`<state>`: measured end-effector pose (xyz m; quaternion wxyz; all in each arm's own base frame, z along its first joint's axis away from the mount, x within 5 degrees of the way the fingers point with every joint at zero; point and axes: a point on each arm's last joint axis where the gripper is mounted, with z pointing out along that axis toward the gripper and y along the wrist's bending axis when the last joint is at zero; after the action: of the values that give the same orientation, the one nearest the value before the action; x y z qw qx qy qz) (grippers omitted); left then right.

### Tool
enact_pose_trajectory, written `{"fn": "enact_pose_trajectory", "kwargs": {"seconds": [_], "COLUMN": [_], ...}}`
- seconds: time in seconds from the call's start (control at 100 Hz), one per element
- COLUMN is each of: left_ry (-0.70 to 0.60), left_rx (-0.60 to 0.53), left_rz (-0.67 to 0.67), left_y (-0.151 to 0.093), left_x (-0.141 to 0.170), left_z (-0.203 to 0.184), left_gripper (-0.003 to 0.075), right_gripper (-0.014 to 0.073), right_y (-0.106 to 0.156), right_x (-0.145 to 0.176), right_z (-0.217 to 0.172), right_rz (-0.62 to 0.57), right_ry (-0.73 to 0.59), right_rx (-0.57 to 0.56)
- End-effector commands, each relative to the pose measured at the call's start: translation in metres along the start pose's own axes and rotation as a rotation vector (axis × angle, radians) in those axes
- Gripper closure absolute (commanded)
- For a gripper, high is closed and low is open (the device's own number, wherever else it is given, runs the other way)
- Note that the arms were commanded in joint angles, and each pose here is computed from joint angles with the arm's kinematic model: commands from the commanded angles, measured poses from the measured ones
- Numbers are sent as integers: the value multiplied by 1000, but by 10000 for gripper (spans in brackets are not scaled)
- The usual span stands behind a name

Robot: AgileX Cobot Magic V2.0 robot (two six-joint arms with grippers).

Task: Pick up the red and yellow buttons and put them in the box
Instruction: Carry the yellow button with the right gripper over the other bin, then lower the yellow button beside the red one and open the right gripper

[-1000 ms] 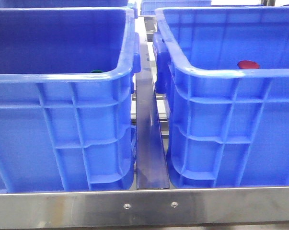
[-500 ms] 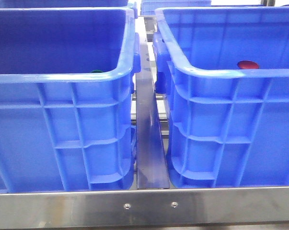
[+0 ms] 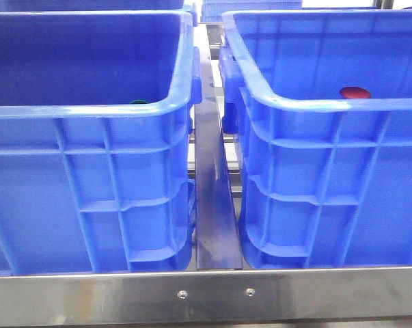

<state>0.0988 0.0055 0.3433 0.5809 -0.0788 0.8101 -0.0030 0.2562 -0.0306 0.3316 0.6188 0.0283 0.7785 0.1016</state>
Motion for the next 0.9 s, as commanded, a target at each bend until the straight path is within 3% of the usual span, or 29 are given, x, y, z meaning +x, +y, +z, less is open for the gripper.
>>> {"fn": "enact_pose_trajectory", "kwargs": {"seconds": [0.0,0.04,0.35,0.89], "left_ry": [-94,-93,-94,-94], "left_rx": [32,32,32,32], "left_rz": [-6,-6,-6,-6], "left_y": [-2,-2,-2,-2], "left_x": [-13,-13,-13,-13], "left_z": [-7,-7,-7,-7], "left_gripper": [682,739,739,739], "right_gripper": [451,451,451,452], "right_y": [-7,-11,-35,-57], "right_x": [-12,-9,27,50], "right_z": [1,7,67,141], "right_rz": [-12,-3,-13,-4], "right_ry": [-51,-42,105,175], "right_rx": [69,82,71,-4]}}
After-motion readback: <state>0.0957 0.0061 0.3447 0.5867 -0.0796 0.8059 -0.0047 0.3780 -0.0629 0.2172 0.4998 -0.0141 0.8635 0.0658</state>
